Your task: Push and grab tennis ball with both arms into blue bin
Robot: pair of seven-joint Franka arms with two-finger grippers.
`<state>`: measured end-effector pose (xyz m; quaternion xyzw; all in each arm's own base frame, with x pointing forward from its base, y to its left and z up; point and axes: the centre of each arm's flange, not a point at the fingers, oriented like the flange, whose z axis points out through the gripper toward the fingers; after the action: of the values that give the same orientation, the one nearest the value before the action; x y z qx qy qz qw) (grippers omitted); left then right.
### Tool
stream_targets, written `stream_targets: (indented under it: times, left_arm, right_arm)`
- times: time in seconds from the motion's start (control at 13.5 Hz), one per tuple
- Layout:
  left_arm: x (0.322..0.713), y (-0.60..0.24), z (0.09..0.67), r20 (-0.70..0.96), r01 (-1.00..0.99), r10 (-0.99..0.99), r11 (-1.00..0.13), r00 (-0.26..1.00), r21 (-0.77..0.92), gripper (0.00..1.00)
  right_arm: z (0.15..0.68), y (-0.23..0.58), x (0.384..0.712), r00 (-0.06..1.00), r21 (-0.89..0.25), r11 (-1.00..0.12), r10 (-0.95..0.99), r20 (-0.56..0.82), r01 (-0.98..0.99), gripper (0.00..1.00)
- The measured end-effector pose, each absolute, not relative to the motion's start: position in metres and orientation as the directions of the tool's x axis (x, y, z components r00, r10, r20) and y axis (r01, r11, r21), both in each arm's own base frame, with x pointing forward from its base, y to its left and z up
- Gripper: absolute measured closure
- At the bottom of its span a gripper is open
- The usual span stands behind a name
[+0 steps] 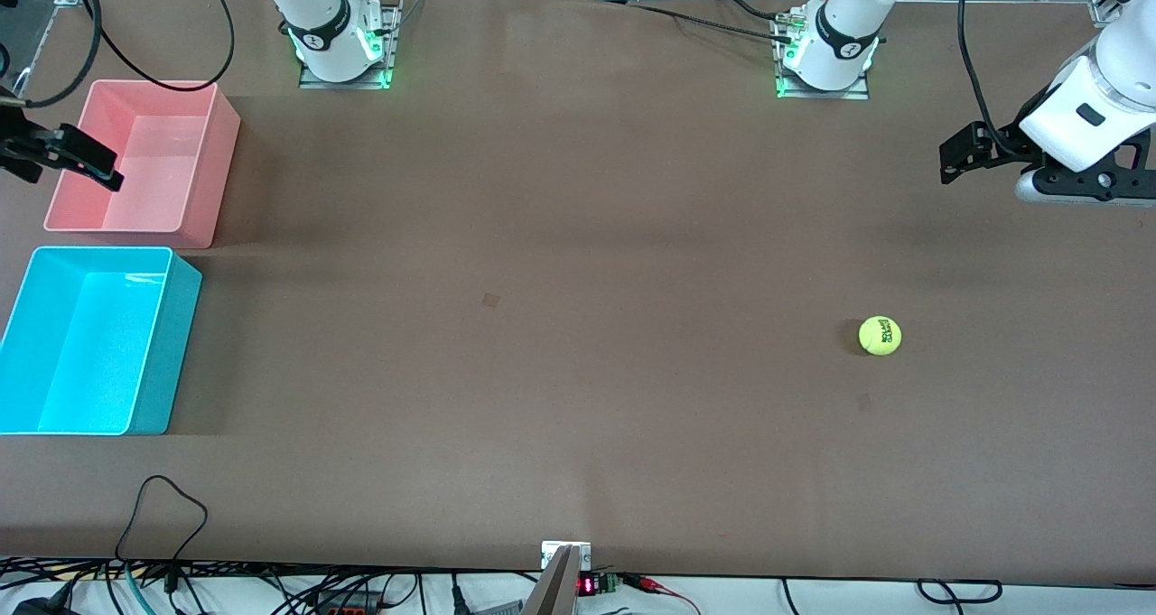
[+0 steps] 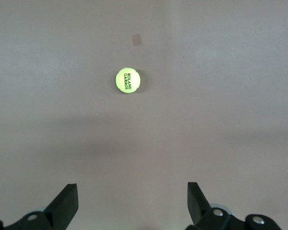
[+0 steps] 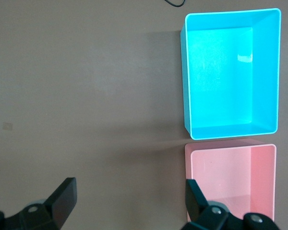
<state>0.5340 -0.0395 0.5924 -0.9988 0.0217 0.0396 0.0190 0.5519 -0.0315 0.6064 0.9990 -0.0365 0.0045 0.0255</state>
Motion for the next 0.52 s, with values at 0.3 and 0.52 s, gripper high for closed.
stream_targets:
  times: [0.3,0.52]
  left_arm:
    - [0.5342,-0.0381,0.5927,-0.079,-0.037,-0.034,-0.999,0.996,-0.037,0.0]
    - [0.5344,-0.036,0.5925,-0.08,-0.03,-0.027,-0.999,0.996,-0.037,0.0]
  right_arm:
    - [0.6021,-0.0262,0.5553,0.998,0.051,-0.997,-0.063,0.004,-0.063,0.0]
    - [0.6016,-0.0258,0.5557,0.998,0.051,-0.997,-0.062,0.003,-0.063,0.0]
